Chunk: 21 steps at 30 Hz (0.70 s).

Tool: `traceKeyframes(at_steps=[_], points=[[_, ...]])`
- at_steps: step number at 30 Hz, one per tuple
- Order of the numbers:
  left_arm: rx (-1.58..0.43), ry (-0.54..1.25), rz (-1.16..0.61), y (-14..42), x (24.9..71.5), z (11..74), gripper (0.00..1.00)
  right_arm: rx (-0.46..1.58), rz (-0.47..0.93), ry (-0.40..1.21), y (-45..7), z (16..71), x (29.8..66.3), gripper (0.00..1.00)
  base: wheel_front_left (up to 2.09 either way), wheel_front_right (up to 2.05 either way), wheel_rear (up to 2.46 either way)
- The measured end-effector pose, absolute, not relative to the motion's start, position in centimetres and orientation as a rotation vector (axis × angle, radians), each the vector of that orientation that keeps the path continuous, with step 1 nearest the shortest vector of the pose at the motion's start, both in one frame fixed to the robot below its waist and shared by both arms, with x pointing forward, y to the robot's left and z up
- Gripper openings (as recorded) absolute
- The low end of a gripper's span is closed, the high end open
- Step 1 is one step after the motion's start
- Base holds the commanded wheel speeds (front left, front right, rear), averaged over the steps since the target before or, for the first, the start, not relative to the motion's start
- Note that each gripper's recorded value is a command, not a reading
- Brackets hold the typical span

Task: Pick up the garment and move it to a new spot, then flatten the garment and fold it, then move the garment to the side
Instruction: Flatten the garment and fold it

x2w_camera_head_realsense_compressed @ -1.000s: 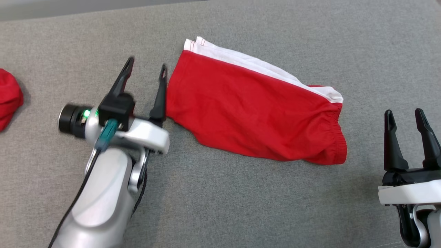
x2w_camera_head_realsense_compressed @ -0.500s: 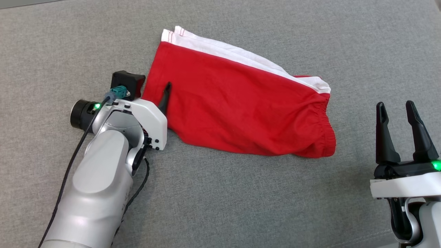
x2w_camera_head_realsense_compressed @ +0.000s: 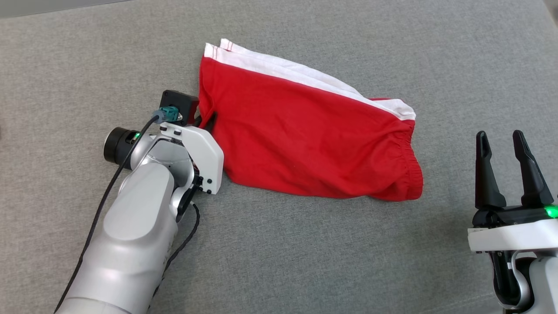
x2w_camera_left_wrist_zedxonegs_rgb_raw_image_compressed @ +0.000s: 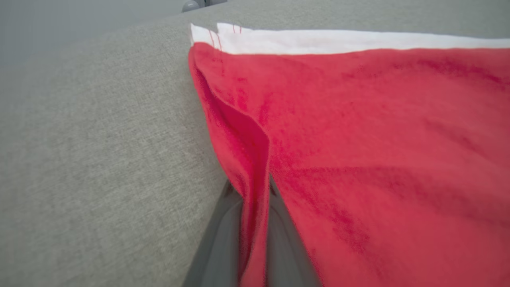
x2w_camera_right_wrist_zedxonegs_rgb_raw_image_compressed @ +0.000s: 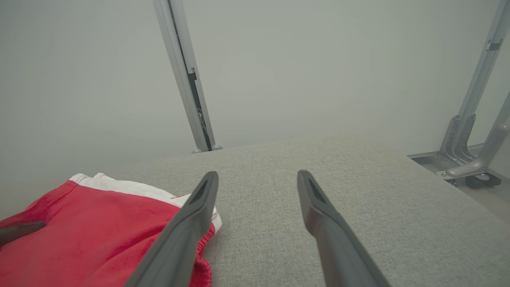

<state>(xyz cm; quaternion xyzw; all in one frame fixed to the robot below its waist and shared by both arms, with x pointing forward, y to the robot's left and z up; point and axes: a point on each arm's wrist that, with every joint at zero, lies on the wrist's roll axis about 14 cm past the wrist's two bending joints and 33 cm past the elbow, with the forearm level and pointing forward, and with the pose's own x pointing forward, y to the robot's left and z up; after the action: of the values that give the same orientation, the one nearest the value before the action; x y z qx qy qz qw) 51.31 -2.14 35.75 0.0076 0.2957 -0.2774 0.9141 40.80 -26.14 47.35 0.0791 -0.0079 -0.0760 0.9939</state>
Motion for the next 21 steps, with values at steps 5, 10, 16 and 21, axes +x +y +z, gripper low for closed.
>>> traceKeyframes(at_steps=[5, 10, 16, 21], points=[[-0.002, 0.580, -0.521, -0.9, 50.9, 36.1, 0.00, 0.166, -0.138, -0.023, -25.7, 47.5, 41.0, 1.00, 0.00, 0.00, 0.00], [-0.100, 0.551, -0.411, 1.8, 49.5, 36.2, 0.00, 0.160, -0.108, -0.018, -25.0, 47.5, 41.1, 1.00, 0.00, 0.00, 0.00], [-0.205, 0.530, -0.272, 5.2, 45.9, 36.3, 0.00, 0.155, -0.056, -0.022, -23.7, 47.7, 41.6, 1.00, 0.00, 0.00, 0.00], [-0.267, 0.503, -0.184, 7.1, 43.2, 37.1, 0.04, 0.139, -0.023, -0.019, -23.0, 47.8, 41.6, 1.00, 0.00, 0.00, 0.00]])
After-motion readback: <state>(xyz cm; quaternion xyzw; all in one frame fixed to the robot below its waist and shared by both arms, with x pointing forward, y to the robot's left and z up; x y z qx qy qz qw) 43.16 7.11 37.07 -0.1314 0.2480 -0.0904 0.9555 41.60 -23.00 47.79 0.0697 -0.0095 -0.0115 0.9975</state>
